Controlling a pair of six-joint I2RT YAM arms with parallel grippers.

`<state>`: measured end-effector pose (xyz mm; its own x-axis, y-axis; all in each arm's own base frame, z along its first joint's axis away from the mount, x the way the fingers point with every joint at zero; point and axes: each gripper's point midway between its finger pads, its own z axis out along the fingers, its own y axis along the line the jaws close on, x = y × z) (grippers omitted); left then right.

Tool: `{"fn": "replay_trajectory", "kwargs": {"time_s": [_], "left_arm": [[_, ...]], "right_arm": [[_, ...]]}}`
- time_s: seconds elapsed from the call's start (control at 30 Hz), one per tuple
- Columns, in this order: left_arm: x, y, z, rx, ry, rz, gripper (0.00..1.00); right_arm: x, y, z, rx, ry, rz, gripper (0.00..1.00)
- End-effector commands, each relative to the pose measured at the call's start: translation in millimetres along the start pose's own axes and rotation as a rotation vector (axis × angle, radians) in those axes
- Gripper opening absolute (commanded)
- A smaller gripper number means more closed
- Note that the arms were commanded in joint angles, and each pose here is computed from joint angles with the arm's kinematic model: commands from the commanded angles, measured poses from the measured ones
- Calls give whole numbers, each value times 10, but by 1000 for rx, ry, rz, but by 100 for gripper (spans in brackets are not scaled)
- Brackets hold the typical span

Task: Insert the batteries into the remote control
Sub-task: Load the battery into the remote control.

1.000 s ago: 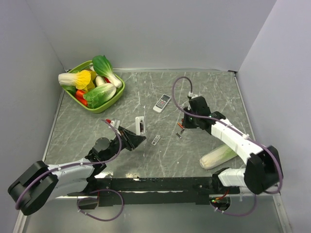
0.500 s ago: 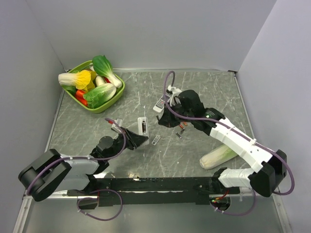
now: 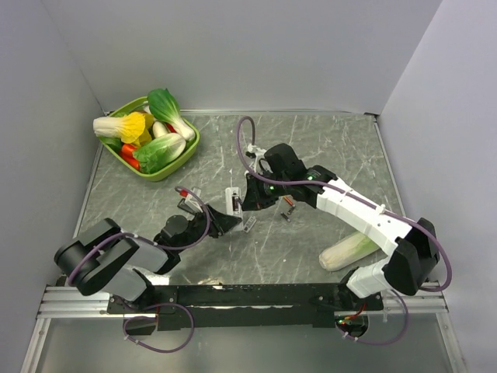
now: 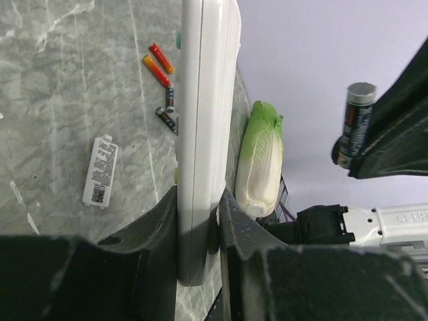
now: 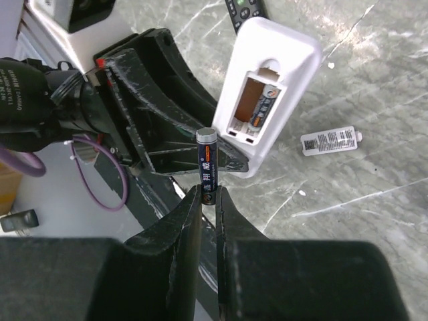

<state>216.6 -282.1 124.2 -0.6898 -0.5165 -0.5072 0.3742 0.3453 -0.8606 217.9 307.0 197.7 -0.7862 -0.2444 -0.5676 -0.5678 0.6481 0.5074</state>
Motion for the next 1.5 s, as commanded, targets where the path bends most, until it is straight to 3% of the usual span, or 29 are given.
{"fn": "replay_trajectory", "kwargs": {"time_s": [0.0, 0.33, 0.97, 1.47], "left_arm": [[-257, -496, 63, 205, -91, 11, 1], [-297, -592, 90, 236, -114, 52, 1], [-340, -860, 121, 293, -140, 39, 1], [-336, -1018, 104, 336, -153, -42, 1]], "right_arm": [[-108, 73, -10, 1, 1, 14, 2], [-24, -184, 164, 125, 54, 104, 3], [23, -239, 195, 185, 123, 161, 4], [-109, -196, 71, 209, 70, 175, 11]]}}
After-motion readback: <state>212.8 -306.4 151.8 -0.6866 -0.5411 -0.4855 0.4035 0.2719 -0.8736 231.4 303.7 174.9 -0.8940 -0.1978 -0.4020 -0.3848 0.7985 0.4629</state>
